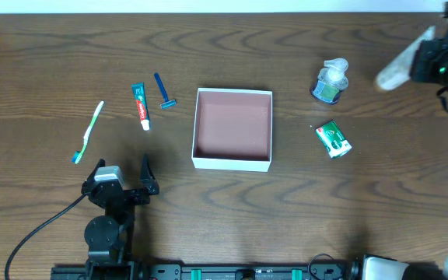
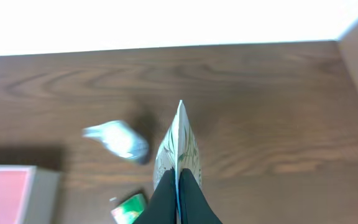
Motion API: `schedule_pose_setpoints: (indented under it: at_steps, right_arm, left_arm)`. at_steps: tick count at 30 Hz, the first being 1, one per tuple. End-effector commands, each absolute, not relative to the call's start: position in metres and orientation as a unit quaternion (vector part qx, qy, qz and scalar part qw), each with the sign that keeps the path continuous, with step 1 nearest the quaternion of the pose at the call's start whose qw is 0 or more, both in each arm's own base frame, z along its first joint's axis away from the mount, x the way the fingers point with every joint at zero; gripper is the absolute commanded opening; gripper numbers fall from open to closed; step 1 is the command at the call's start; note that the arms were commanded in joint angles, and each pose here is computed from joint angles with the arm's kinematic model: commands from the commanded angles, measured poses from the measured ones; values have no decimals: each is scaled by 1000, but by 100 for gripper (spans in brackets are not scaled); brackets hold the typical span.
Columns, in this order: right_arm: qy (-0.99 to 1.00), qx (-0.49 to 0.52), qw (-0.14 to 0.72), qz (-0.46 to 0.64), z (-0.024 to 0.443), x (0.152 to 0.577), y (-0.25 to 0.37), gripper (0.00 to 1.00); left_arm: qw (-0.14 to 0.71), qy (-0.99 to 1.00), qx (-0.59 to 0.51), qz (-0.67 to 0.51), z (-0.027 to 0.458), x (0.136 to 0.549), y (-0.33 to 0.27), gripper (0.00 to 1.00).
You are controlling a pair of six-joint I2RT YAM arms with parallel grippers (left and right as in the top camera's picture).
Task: Pack container
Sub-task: 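Carry the lotion tube over the box and lower it inside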
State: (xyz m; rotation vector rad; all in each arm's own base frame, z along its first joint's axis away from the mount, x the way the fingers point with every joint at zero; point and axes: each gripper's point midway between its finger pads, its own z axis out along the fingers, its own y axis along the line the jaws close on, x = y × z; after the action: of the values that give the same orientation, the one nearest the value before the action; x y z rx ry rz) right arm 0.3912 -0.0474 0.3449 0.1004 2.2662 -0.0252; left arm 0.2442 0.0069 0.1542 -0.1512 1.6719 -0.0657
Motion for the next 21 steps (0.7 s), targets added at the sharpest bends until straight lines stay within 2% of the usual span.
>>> schedule_pose_setpoints:
  at_steps: [1, 8, 13, 21]
  right_arm:
    - [895, -3, 446, 27, 366, 384, -2, 1]
    - [887, -115, 439, 86, 364, 377, 99, 1]
    - [876, -161, 441, 108, 355, 387, 159, 1]
    - [867, -223, 421, 145, 305, 414, 256, 1]
  left_arm:
    - [650, 757, -68, -18, 137, 244, 10, 98]
    - [650, 757, -68, -18, 137, 244, 10, 98]
    - [650, 757, -68, -18, 137, 244, 10, 98]
    - [650, 757, -68, -18, 137, 244, 10, 98]
